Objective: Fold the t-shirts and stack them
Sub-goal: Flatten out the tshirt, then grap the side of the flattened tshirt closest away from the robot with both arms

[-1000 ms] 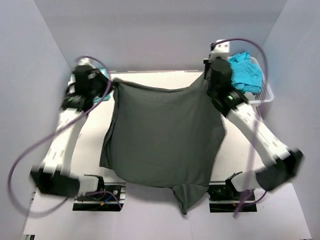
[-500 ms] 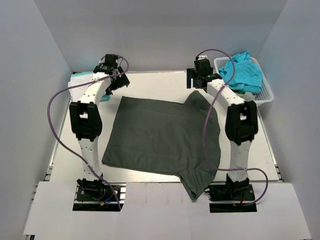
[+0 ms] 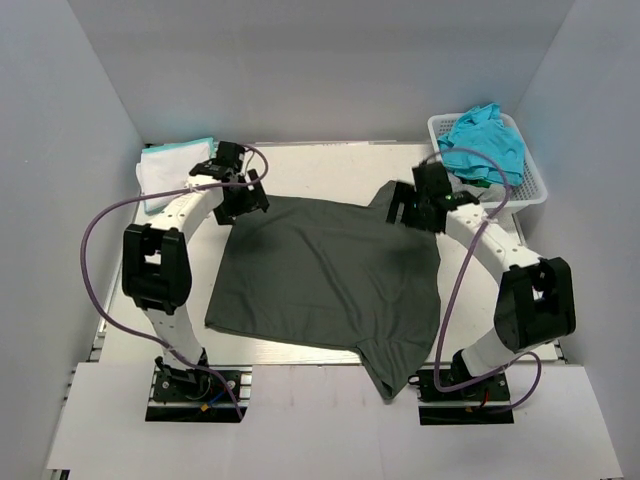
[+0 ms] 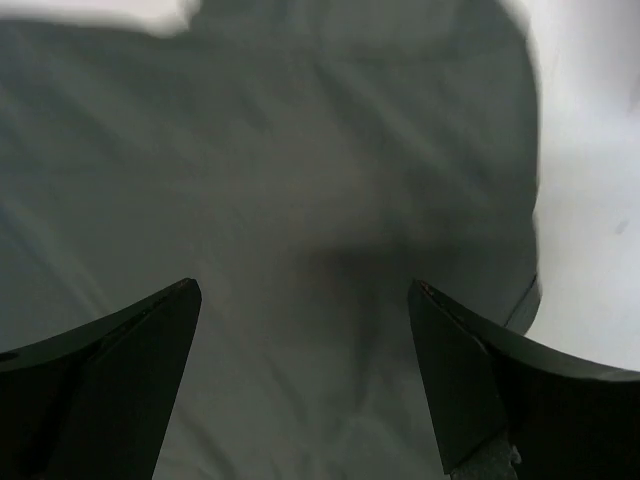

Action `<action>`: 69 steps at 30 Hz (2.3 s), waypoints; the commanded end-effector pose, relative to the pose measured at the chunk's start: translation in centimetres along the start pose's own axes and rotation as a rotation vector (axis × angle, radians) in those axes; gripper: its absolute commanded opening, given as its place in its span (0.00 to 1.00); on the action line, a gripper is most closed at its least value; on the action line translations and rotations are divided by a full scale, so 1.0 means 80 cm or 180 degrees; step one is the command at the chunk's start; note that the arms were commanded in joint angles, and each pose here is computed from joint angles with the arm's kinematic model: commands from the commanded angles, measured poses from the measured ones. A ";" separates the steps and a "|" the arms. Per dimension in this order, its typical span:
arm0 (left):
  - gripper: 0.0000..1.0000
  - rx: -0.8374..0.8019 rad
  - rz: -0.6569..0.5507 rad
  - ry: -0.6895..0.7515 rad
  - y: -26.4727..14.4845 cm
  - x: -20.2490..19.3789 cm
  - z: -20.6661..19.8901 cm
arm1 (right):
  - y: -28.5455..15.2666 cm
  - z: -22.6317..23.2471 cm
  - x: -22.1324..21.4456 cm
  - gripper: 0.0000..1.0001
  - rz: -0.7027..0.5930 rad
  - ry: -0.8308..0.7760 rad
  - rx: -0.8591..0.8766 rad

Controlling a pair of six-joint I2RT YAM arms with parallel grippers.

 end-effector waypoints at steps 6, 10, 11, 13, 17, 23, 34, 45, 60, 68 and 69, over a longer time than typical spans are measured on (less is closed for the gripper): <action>1.00 -0.0098 0.0115 0.0129 0.039 -0.003 -0.029 | 0.036 -0.006 -0.062 0.90 0.0517 0.0258 0.0133; 1.00 -0.0146 0.0108 0.0130 0.058 0.010 -0.039 | 0.066 -0.012 -0.053 0.90 0.0636 0.0235 0.0047; 1.00 -0.0059 0.0239 0.0112 0.075 0.004 -0.031 | 0.078 -0.017 -0.058 0.90 0.0738 0.0238 -0.0005; 1.00 -0.0115 0.0307 0.0110 0.088 0.003 -0.035 | 0.097 -0.019 -0.054 0.90 0.0845 0.0251 -0.0030; 1.00 0.0027 0.0316 0.0089 0.119 0.006 -0.038 | 0.126 -0.024 -0.035 0.90 0.0913 0.0193 -0.0053; 1.00 0.0253 0.0293 0.0011 0.152 0.032 -0.032 | 0.184 -0.024 0.013 0.90 0.0918 0.0147 -0.0018; 1.00 -0.0265 -0.0073 0.0032 0.123 0.117 -0.055 | 0.201 0.005 0.149 0.90 -0.0003 -0.0419 0.0850; 1.00 -0.0143 -0.0160 -0.0390 -0.061 0.056 -0.003 | 0.005 0.020 0.131 0.90 -0.0656 -0.0679 0.0717; 1.00 0.0756 0.0119 -0.1409 -0.068 -0.150 0.169 | -0.094 -0.007 -0.203 0.90 0.0879 0.0198 0.0729; 0.74 0.0846 0.0292 -0.1459 -0.025 -0.148 0.167 | -0.081 -0.010 -0.227 0.90 0.1024 0.0302 0.0656; 0.68 0.0827 0.0316 -0.1464 -0.025 -0.148 0.166 | -0.080 -0.010 -0.229 0.90 0.1045 0.0324 0.0634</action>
Point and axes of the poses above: each gripper's point midway between its finger pads, its own y axis out along the fingers, its own z axis along the line the jaws close on, x = y × z, the point moved 8 cm from there along -y, back along the fingers, and after that the axes turned 12 degrees about -y, right-handed, at the moved point
